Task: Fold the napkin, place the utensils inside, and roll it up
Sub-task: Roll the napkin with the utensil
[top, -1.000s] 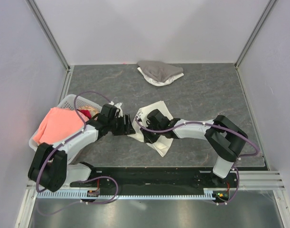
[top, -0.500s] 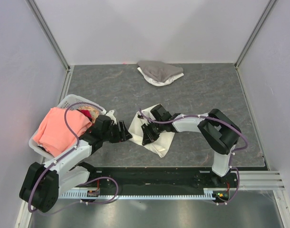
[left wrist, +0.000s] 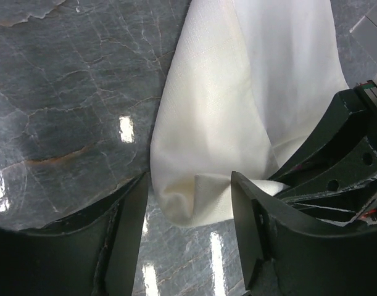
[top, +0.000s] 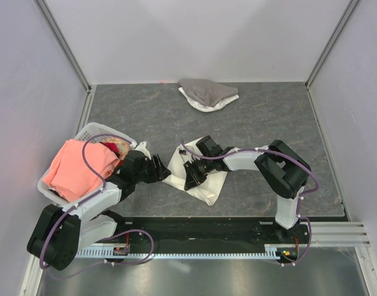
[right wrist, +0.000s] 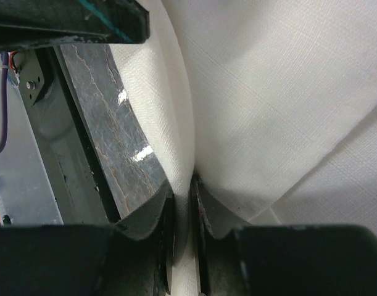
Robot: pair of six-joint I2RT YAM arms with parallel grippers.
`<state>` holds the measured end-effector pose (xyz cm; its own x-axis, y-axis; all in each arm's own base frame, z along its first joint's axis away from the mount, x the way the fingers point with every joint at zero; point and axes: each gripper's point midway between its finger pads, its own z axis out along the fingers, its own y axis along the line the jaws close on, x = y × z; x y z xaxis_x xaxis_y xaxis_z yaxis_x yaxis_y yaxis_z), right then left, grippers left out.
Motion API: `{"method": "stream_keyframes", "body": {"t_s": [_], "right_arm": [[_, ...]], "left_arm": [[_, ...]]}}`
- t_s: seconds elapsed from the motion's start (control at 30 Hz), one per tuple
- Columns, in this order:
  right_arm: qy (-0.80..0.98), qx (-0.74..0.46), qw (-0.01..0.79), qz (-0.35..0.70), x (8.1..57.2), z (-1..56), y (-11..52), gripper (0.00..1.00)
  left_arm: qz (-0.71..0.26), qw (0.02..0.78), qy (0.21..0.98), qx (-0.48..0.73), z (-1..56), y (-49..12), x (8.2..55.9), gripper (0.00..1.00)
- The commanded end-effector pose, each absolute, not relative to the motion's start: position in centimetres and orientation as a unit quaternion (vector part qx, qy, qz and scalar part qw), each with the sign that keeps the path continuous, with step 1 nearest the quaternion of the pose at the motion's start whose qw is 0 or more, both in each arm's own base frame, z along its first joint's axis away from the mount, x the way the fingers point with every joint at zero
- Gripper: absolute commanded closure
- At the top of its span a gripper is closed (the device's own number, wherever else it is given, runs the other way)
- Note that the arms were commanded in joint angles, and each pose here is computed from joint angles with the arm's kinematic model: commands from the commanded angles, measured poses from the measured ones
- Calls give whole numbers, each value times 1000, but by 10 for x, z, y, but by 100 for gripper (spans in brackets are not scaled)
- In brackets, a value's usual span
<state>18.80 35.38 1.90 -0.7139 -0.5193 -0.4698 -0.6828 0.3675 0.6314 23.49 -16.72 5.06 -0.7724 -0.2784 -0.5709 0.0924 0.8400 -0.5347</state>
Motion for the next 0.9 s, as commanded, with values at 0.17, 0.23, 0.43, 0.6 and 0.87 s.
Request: {"method": "stream_keyframes", "body": {"t_s": [0.17,0.23,0.43,0.6,0.87], "right_arm": [[861,-352,36,365,169,-25,322,78],[862,-351,39,364,171,-23,322,78],[869,-354,75,338,186,-6,321,68],[870,-363,155,296,213,39,318,46],[815,-446,338,152,229,98,325,32]], "left_arm": [[-273,340,898,-55,37,-169,245,57],[-267,338,901,-51,34,-168,245,67],[-247,307,919,-38,24,-167,243,98],[-252,272,928,-21,23,-175,242,98],[-239,214,947,-6,22,-178,234,98]]}}
